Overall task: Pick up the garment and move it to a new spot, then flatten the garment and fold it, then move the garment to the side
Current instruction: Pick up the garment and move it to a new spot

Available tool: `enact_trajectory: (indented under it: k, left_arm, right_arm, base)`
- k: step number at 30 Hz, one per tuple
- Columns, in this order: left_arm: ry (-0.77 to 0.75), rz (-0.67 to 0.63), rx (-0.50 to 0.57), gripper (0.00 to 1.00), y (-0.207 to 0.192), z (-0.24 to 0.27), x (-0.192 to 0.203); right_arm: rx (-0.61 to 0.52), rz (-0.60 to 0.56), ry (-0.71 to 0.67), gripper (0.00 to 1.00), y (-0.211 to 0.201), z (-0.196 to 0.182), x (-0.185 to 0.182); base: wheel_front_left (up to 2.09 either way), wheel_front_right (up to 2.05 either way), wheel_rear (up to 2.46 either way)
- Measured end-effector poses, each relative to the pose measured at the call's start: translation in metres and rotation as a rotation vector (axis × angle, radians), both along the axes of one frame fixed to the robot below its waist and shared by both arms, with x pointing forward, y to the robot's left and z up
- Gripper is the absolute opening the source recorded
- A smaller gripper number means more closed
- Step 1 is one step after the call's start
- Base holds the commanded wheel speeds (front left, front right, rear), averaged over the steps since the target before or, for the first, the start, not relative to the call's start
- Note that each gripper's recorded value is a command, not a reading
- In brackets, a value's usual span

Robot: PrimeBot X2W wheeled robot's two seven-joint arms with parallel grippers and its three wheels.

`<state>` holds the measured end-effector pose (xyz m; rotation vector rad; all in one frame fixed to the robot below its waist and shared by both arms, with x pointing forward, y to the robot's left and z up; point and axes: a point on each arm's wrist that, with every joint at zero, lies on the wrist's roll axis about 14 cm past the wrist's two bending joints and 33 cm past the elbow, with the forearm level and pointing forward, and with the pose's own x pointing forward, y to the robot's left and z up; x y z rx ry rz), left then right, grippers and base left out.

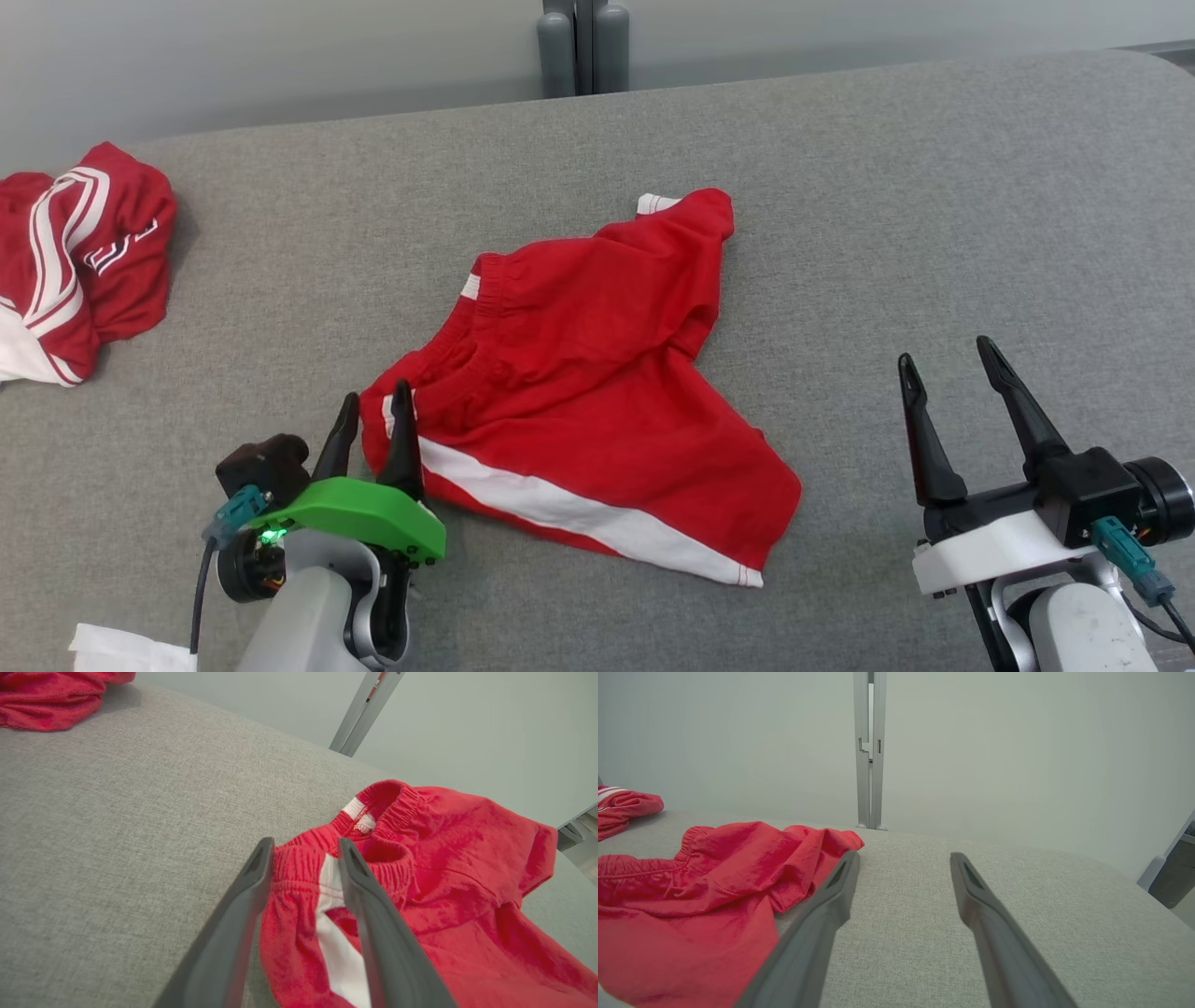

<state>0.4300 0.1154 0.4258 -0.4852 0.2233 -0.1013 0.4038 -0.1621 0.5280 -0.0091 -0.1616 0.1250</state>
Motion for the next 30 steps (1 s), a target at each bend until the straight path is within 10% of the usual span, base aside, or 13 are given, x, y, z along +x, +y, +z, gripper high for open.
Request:
enact_trajectory:
  k: [13, 30]
  left_arm:
    - [-0.167, -0.061, 0.173, 1.00, 0.005, 0.037, -0.020]
    - [-0.227, -0.036, 0.145, 1.00, 0.012, 0.055, -0.066]
  right_arm:
    - [-0.005, 0.009, -0.020, 1.00, 0.003, 0.008, -0.012]
    - [0.021, 0.024, -0.039, 1.00, 0.008, 0.016, -0.038]
  base:
    - [0.00, 0.00, 0.00]
    - [0.00, 0.00, 0.00]
